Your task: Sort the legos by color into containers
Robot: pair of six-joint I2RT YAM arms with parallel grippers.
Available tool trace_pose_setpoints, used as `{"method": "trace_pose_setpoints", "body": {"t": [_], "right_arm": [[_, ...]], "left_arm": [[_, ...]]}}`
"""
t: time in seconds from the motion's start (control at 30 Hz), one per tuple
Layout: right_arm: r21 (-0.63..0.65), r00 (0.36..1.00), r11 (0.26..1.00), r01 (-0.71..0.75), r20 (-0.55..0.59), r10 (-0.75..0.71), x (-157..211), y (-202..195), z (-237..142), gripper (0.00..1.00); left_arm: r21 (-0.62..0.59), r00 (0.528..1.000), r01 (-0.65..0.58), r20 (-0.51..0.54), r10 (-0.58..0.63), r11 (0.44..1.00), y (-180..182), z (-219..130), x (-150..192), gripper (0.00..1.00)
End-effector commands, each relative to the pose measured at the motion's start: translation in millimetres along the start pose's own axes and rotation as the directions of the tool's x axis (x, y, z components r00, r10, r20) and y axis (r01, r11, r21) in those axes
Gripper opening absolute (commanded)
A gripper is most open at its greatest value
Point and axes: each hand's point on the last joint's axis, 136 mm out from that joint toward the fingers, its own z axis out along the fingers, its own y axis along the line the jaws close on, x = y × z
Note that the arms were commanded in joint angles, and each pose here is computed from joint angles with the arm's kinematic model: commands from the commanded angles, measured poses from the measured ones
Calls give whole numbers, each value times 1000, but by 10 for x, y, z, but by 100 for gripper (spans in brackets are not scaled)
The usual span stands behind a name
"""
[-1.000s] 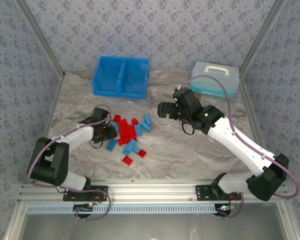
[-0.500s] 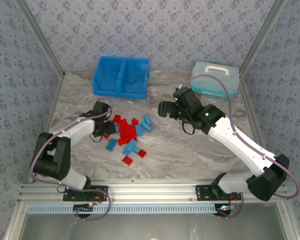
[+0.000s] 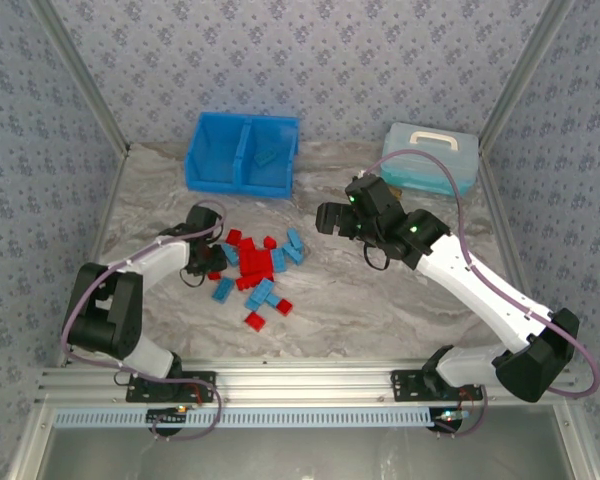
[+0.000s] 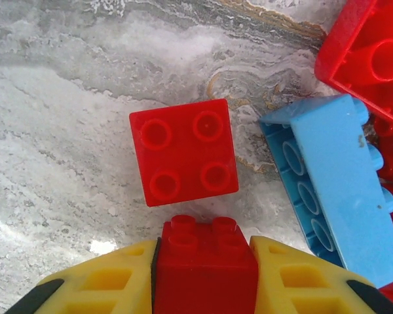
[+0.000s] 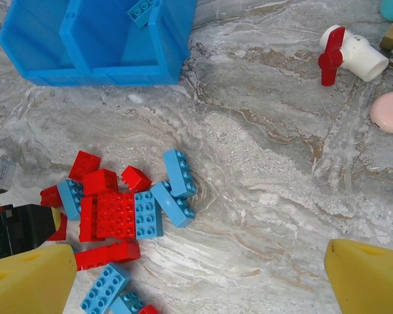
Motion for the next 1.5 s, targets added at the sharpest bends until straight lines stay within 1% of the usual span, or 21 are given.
{"method": "trace_pose_setpoints", "body": {"t": [0.0,0.1,0.17,0.27,0.33,0.43,0.5,0.57,0.67,0.77,0.83,0.87,0.93,1.03,1.1,1.17,1.23,1.33,1.37,1.47], "right_arm": [[16,1000,1000,-16,14,16,-45,-10,-73,100],[14,999,1000,-19,28,19,-73,-13,-114,100],[12,999,1000,-20,33,20,-81,-10,-122,100],[5,999,1000,-25,38,25,-88,6,-118,100],[4,999,1000,-27,35,27,-83,14,-105,100],[4,999,999,-32,33,32,-80,17,-116,100],[7,999,999,-34,32,33,-74,11,-138,100],[8,999,999,-34,35,34,-71,17,-185,100],[18,999,999,-30,40,29,-42,1,-255,100],[27,998,999,-30,49,28,-7,-14,-316,100],[29,998,999,-34,56,33,9,-24,-348,100],[30,998,999,-36,58,34,17,-27,-359,100],[31,997,999,-38,62,36,21,-30,-377,100],[29,997,999,-36,68,34,12,-20,-388,100],[24,997,999,-33,74,31,-5,-2,-375,100],[22,997,999,-28,77,26,-21,16,-348,100],[20,997,1000,-18,79,17,-39,44,-319,100],[26,997,1000,-5,75,3,-48,60,-248,100],[27,998,1000,1,69,-3,-43,68,-205,100],[8,998,1000,19,52,-19,-41,138,-104,100]], "left_arm": [[59,999,45,6,-45,997,-80,-216,-18,31],[99,990,66,119,-78,993,-159,-582,-334,31],[119,977,77,188,-98,990,-209,-810,-622,30],[95,951,67,295,-92,993,-244,-1049,-1149,30],[66,928,55,364,-76,996,-268,-1119,-1528,30],[52,894,48,443,-66,998,-328,-1075,-2058,30],[40,879,54,473,-67,998,-343,-972,-2377,29],[3,865,61,498,-54,998,-326,-820,-2674,29],[-22,857,49,515,-31,999,-356,-588,-2998,29],[-42,864,30,503,-4,999,-413,-337,-3169,30],[-31,868,17,497,1,999,-475,-267,-3257,34],[-21,870,9,492,3,1000,-508,-235,-3277,40],[2,867,6,499,-6,1000,-550,-311,-3315,46],[44,857,6,514,-28,999,-597,-586,-3309,55],[66,857,11,513,-44,998,-597,-778,-3247,60],[88,862,31,501,-71,996,-557,-1031,-3093,60],[115,878,53,467,-101,992,-489,-1176,-2791,60],[176,895,79,420,-148,981,-372,-1333,-2203,61],[186,902,92,401,-161,978,-318,-1356,-1982,62],[205,933,103,320,-166,973,-217,-1272,-1321,61]]}}
